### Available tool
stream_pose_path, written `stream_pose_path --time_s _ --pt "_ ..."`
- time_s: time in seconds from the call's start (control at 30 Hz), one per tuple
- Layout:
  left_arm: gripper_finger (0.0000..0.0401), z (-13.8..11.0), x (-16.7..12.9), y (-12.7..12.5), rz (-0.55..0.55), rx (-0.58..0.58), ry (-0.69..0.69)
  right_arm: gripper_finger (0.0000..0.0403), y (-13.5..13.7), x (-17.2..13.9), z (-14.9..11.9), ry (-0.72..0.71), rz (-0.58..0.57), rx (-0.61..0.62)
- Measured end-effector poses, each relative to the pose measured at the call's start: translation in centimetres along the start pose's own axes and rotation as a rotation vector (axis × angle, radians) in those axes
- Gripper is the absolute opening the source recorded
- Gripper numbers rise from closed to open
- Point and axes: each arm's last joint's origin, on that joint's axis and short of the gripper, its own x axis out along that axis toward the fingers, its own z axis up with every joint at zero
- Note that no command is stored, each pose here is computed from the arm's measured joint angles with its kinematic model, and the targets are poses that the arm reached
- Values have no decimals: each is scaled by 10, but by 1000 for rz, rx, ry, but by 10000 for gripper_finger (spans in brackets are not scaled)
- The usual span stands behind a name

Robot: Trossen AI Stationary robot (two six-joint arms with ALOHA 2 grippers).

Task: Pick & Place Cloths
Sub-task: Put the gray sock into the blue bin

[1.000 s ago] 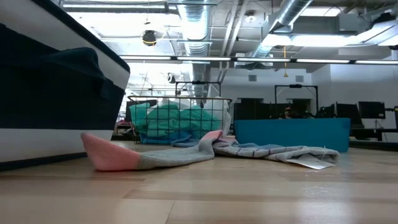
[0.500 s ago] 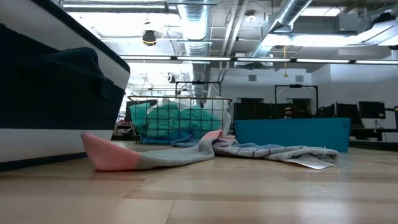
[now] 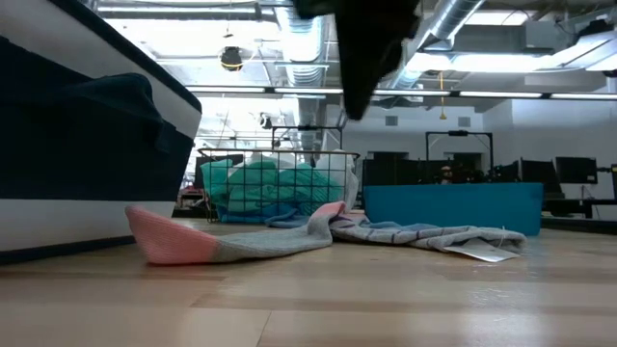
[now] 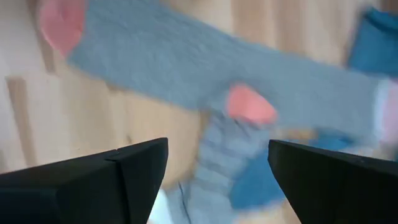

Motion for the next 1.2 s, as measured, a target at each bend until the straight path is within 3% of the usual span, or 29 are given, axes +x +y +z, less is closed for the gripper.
stream_pose_path --time_s 0.17,0.47,0.8,0.9,1.03,1.2 --pt "116 5 0 -3 -24 11 -50 272 1 37 10 11 -17 -34" --pt "116 5 0 -4 -31 10 -49 272 0 58 26 -93 -53 -149" --pt "116 5 0 -4 -31 10 -49 272 -5 116 28 0 -53 -68" --pt "116 6 0 -4 -32 9 -49 268 -3 115 28 10 -5 -63" --pt "115 5 0 -4 -31 10 -49 217 -4 116 27 27 20 -45" --pt "115 5 0 -4 -31 10 -49 73 -11 118 28 71 115 -3"
